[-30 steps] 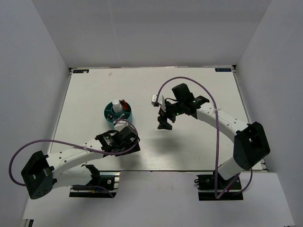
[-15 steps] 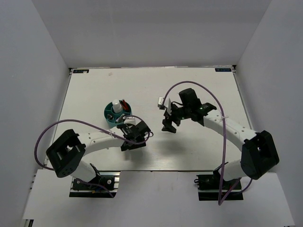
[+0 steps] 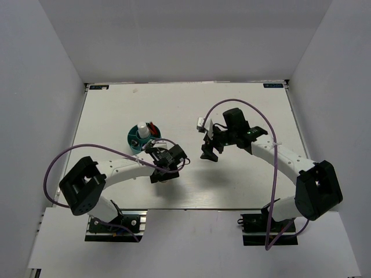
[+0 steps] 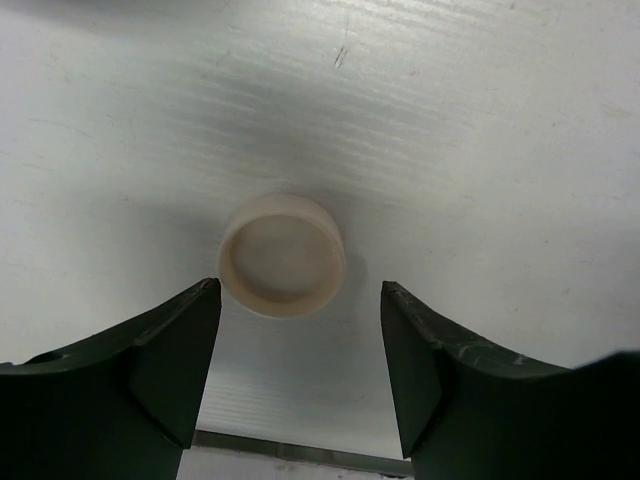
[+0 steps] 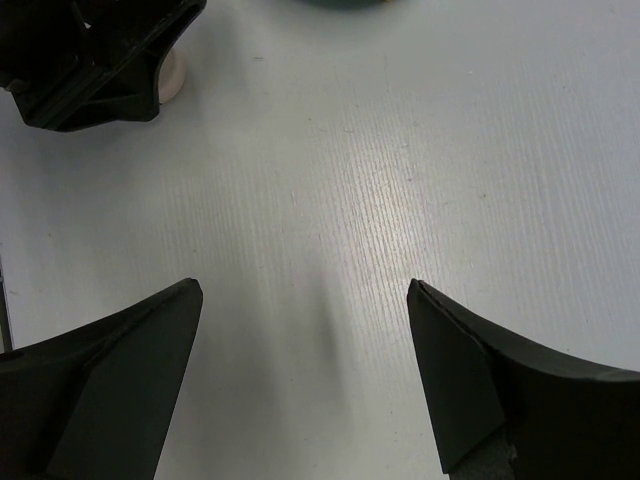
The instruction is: Organize the makeup
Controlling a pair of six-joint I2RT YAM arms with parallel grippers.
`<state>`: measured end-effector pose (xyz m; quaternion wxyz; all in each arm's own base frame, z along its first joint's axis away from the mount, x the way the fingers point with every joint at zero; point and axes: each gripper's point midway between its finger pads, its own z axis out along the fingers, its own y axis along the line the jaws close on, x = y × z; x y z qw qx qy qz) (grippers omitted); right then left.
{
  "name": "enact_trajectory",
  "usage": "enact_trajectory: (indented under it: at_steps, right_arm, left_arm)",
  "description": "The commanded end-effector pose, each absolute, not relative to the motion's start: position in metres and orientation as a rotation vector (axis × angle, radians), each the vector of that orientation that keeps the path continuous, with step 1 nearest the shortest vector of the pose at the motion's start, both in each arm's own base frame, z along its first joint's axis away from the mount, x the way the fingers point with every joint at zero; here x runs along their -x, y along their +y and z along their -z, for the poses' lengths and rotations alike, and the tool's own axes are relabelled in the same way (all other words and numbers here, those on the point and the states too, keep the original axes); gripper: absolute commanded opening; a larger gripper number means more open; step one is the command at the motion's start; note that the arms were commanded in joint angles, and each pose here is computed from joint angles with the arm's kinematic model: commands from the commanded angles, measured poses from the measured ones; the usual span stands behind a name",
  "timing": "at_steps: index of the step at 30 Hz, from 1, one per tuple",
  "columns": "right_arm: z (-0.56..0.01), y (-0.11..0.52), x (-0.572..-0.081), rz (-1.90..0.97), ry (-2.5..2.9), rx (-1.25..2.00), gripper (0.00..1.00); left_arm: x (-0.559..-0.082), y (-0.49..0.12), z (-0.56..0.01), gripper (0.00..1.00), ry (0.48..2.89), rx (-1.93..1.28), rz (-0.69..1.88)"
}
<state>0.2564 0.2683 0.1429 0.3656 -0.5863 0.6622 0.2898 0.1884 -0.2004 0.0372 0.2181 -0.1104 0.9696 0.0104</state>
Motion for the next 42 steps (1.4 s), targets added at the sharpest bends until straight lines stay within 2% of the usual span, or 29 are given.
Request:
enact_trajectory:
  at_steps: [1, 13, 17, 20, 21, 25, 31, 37, 42]
  right_arm:
    - [-0.157, 0.274, -0.261, -0.764, 1.65, 1.485, 0.89]
    - [-0.16, 0.273, -0.268, -0.759, 1.658, 1.478, 0.89]
    - [-0.159, 0.272, -0.269, -0.762, 1.662, 1.472, 0.89]
    - [-0.158, 0.271, -0.269, -0.764, 1.668, 1.469, 0.89]
    - [-0.157, 0.27, -0.269, -0.766, 1.672, 1.466, 0.89]
    - [-0.157, 0.269, -0.269, -0.764, 1.674, 1.465, 0.89]
    - [-0.156, 0.267, -0.27, -0.759, 1.675, 1.465, 0.89]
    - [-0.157, 0.265, -0.271, -0.755, 1.676, 1.459, 0.89]
    - [-0.154, 0.262, -0.27, -0.759, 1.689, 1.454, 0.89]
  left_arm:
    - [-0.182, -0.201, -0.043, 0.75, 2.699, 0.334, 0.026]
    - [-0.186, -0.203, -0.022, 0.76, 2.759, 0.255, -0.083]
    - [-0.187, -0.201, -0.02, 0.74, 2.765, 0.272, -0.042]
    - [-0.189, -0.202, -0.021, 0.67, 2.772, 0.254, -0.028]
    - [-0.188, -0.203, -0.02, 0.62, 2.779, 0.245, -0.028]
    - [-0.188, -0.209, -0.019, 0.53, 2.794, 0.209, 0.003]
    - [-0.184, -0.24, -0.02, 0.49, 2.839, -0.009, 0.16]
    - [-0.158, -0.252, -0.014, 0.5, 2.966, -0.211, 0.254]
    - [-0.142, -0.247, -0.01, 0.59, 3.027, -0.278, 0.269]
